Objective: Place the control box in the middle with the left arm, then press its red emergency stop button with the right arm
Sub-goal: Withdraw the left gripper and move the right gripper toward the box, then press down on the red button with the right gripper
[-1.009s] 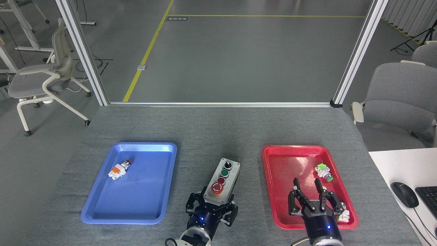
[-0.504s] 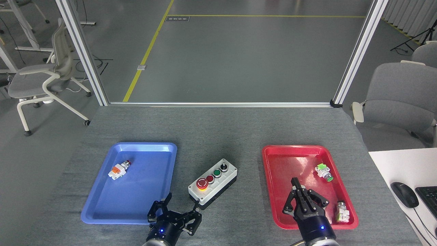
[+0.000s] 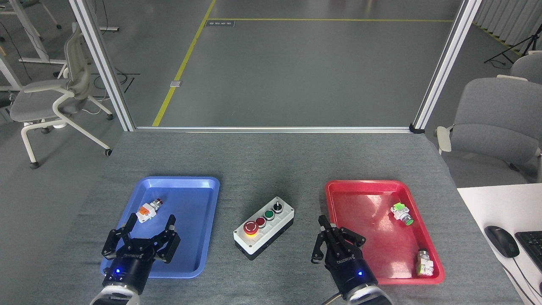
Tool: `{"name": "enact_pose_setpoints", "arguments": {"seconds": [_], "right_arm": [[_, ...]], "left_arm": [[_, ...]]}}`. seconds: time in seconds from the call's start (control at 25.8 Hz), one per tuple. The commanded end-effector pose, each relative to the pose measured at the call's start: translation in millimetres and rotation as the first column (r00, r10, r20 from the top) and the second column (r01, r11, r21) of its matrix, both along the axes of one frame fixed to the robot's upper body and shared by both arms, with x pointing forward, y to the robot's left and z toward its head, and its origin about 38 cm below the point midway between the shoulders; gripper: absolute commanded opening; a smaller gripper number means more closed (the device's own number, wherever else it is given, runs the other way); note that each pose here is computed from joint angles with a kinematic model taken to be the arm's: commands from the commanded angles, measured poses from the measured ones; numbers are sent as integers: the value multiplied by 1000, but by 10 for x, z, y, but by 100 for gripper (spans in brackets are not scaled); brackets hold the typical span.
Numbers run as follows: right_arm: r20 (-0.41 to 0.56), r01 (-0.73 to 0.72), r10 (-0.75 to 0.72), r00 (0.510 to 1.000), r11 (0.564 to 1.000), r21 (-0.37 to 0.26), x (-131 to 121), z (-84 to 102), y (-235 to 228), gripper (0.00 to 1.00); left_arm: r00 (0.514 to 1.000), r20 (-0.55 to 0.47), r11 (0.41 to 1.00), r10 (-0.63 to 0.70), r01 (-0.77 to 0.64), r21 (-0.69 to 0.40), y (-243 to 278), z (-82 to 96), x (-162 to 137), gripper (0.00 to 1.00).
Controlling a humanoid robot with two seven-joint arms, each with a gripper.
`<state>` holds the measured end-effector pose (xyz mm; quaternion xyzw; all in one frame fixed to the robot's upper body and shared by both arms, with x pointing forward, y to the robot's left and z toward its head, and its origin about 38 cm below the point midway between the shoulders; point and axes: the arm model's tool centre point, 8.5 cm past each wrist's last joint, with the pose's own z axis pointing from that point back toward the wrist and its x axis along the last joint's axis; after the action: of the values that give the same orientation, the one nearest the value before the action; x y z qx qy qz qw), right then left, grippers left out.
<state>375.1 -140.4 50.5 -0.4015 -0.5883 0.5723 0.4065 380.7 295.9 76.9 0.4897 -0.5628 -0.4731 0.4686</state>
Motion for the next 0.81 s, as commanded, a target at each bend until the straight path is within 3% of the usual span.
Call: {"name": "enact_pose_setpoints", "arguments": {"seconds": [0.0,0.12,0.23,0.5,0.78], "right_arm": [[8,-52,52,999,998,-22,24,40,383,0],[2,-64,64,998,997,-40,80,29,656,0],[-20,-78,77,997,995,-62,116,-43,873,0],[-68,-96,90,994,992,-81,261,-135,1202,0],[-134,-101,85,987,988,-119,336,-308,1410,0]], "left_arm": [[998,55,990,31,-23,-139,251,201,51,99],[996,75,975,47,-29,-219,309,298,120,99],[994,84,977,66,-48,-206,354,346,171,99],[995,6,975,100,-97,-200,455,137,184,99],[996,-3,973,91,-90,-211,426,116,194,99]]}}
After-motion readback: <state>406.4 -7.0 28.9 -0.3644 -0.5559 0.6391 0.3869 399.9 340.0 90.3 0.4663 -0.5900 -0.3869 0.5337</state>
